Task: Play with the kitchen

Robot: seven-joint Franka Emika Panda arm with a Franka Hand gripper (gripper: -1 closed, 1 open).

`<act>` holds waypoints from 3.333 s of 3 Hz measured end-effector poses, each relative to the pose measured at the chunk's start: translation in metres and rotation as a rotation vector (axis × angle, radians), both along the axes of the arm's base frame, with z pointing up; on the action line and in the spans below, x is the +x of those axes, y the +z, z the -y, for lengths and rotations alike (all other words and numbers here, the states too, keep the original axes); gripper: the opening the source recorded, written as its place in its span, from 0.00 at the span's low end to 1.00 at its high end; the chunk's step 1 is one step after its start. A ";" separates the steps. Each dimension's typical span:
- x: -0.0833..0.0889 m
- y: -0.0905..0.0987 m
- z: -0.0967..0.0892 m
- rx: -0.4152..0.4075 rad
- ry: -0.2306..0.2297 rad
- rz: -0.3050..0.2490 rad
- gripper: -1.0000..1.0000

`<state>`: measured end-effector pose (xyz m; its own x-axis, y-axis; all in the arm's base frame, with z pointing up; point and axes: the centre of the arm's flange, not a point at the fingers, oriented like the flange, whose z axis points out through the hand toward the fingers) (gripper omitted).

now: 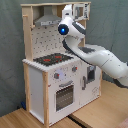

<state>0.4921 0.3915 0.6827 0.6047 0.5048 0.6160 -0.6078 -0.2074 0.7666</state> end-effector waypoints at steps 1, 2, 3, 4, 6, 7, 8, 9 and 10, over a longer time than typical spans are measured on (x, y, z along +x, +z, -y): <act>0.001 0.000 0.000 -0.001 0.000 0.000 0.00; 0.008 -0.001 -0.006 -0.008 -0.010 0.003 0.00; 0.039 0.003 0.026 -0.008 -0.073 0.004 0.00; 0.034 0.015 0.054 0.063 -0.172 0.010 0.00; 0.011 0.030 0.089 0.184 -0.235 -0.017 0.00; 0.005 0.033 0.092 0.174 -0.185 -0.062 0.00; -0.005 0.036 0.097 0.158 -0.145 -0.094 0.00; -0.015 0.038 0.104 0.149 -0.116 -0.116 0.00; -0.025 0.038 0.113 0.140 -0.089 -0.137 0.00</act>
<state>0.4675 0.2784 0.7211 0.7261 0.3609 0.5852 -0.5201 -0.2684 0.8108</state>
